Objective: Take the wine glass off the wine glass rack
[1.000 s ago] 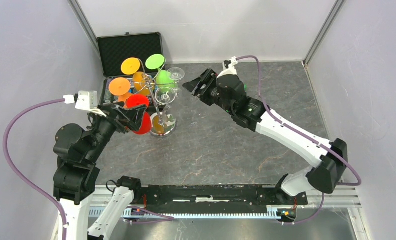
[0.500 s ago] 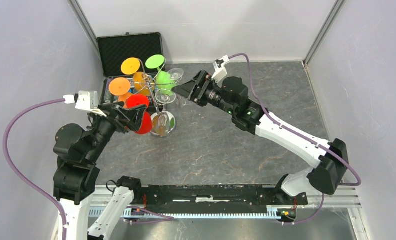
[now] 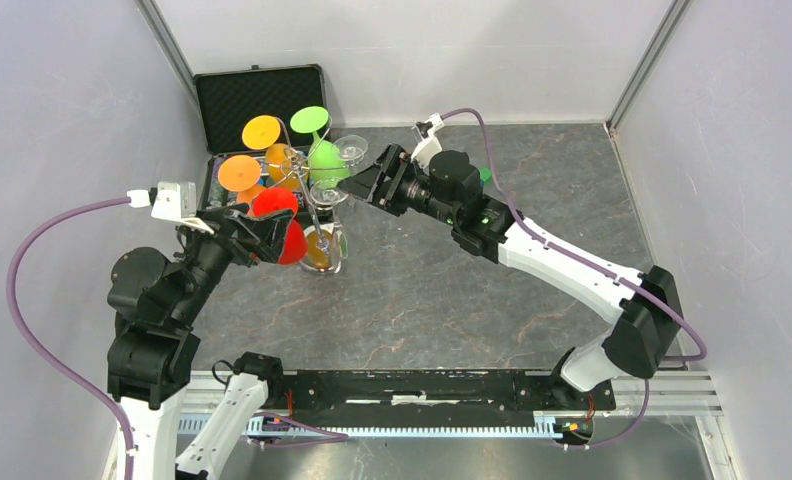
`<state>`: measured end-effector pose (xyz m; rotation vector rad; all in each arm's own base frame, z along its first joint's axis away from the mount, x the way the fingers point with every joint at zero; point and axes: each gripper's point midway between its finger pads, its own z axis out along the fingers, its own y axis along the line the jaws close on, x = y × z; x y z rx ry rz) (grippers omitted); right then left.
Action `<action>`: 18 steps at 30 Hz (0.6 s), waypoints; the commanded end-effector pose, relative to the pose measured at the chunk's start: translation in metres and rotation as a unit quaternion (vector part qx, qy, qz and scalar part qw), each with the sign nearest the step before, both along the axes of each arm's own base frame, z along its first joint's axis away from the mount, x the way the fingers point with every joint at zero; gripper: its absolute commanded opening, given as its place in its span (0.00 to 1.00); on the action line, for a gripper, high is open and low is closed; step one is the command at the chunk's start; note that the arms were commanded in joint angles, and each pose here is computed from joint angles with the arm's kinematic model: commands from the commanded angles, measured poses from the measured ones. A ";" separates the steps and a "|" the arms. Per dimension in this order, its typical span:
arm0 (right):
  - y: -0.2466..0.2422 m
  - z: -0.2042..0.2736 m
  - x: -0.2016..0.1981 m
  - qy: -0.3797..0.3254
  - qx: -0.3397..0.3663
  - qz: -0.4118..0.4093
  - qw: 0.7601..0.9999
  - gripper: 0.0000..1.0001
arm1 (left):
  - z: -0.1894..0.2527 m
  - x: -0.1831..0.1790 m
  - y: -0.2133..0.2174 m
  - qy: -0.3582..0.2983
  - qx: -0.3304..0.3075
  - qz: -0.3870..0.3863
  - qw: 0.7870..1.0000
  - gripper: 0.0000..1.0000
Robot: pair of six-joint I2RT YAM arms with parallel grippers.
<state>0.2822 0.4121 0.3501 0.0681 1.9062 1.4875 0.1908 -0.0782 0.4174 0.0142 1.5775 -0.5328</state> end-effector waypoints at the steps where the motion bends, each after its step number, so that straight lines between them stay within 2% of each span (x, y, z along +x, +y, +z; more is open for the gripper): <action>1: 0.009 0.016 0.006 -0.001 0.036 -0.001 0.999 0.74 | 0.003 0.004 -0.001 -0.012 0.013 -0.003 1.000 1.00; 6: 0.021 0.015 0.010 0.015 0.047 0.009 0.999 0.58 | 0.002 0.005 -0.001 -0.011 0.013 -0.003 1.000 1.00; 14: 0.026 0.015 0.015 0.024 0.049 0.003 0.999 0.44 | -0.001 0.006 -0.001 -0.009 0.014 -0.002 1.000 1.00; 18: 0.022 0.018 0.014 0.024 0.047 -0.006 0.999 0.24 | 0.000 0.005 0.000 -0.011 0.015 -0.001 1.000 1.00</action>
